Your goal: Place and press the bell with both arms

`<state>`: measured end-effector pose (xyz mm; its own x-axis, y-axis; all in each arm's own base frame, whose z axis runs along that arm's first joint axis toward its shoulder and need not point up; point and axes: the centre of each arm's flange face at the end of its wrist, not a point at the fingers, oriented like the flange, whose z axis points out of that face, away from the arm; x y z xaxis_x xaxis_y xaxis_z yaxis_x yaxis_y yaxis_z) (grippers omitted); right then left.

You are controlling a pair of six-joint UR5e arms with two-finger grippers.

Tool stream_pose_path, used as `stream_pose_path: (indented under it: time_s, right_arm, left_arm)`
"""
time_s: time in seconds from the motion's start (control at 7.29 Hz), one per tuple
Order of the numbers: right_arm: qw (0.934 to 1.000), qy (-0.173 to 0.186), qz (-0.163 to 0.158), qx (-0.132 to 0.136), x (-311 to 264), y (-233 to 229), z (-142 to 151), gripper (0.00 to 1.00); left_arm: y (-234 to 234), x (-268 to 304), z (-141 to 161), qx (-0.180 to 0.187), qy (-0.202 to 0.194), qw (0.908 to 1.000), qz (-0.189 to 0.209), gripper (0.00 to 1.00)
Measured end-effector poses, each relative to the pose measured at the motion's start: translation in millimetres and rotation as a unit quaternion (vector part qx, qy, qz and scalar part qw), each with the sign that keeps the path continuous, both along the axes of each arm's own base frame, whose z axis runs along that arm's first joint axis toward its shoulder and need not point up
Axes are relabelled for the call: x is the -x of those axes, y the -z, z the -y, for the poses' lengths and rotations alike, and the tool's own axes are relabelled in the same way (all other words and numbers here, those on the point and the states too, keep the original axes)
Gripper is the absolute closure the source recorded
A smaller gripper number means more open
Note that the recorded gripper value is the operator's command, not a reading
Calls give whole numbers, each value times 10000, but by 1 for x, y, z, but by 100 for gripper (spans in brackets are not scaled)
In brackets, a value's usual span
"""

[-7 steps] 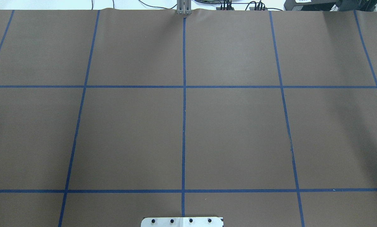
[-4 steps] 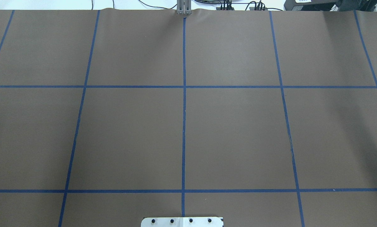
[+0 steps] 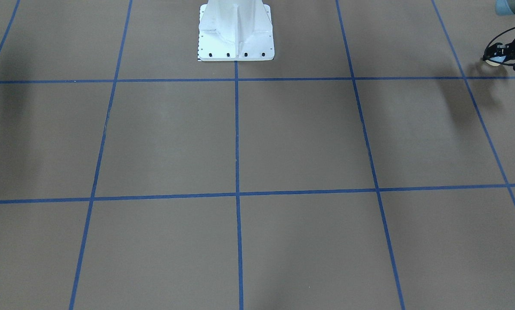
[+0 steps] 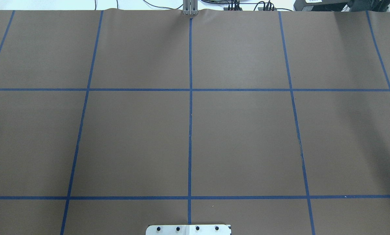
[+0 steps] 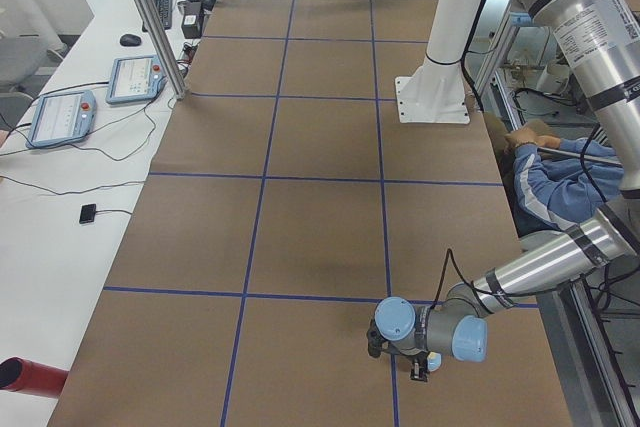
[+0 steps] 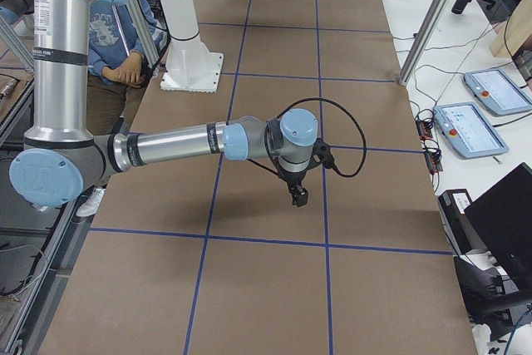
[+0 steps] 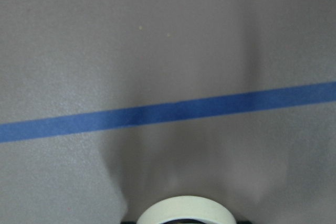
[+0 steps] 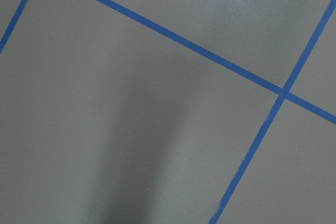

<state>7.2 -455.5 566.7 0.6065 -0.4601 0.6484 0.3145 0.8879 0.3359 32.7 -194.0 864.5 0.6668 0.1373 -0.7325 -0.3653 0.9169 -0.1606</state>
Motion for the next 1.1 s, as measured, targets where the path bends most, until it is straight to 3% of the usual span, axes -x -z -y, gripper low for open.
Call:
stream_pose_path:
  time_s: [0.27,0.55,0.82,1.1]
  right_arm:
    - [10000,-67,6,47,1,5,-5,0]
    - [9999,-85,2,69,2,6,-7,0]
    - [9999,-90,0,70,2,7,-8,0]
    - [9999,-93,-14,55,2,7,-7,0]
  left_arm:
    - [22,-2,-3,-21,32,9996,-295,100]
    - [76,-12,15,-63,43,9991,-406,100]
    - [156,-35,59,-33,51,9990,-449,100]
    - [238,-67,123,-29,227,9986,-472,100]
